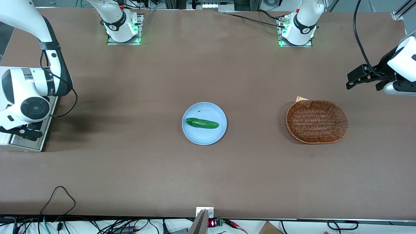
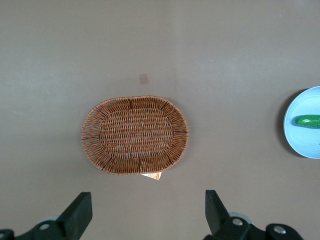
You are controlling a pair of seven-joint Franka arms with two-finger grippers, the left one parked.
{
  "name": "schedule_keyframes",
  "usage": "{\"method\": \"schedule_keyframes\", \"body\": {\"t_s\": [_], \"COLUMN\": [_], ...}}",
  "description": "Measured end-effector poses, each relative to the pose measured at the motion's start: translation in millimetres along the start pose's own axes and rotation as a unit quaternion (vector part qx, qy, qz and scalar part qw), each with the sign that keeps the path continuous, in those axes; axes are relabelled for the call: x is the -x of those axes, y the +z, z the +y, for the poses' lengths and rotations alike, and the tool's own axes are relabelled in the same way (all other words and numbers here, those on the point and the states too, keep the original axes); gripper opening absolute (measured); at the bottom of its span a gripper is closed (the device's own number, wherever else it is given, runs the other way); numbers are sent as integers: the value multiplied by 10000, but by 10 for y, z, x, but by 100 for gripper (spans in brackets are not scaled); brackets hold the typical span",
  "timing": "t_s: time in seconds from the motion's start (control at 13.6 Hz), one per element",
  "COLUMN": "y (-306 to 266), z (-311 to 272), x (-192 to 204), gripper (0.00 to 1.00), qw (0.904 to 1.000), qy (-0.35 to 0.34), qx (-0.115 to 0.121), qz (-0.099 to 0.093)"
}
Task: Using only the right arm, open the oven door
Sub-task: 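Hook the right gripper on the handle and pull the door outward, then lower the door with the right gripper, swinging it down toward the table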
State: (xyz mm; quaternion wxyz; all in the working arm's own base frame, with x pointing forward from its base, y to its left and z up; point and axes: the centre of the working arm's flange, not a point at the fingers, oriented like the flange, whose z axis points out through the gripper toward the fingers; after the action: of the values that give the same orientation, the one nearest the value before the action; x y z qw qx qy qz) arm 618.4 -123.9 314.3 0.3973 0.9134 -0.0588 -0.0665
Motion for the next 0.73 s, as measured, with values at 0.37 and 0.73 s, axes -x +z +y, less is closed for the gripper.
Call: {"method": "schedule_keyframes", "body": {"t_s": [0.37,0.73], "y": [-83,-138], "z": [-89,-164], "x": [31,59], "gripper": [1,1], "qw": [9997,9989], "qy": [17,29], "qx": [-233,-453], "qz": [55,112]}}
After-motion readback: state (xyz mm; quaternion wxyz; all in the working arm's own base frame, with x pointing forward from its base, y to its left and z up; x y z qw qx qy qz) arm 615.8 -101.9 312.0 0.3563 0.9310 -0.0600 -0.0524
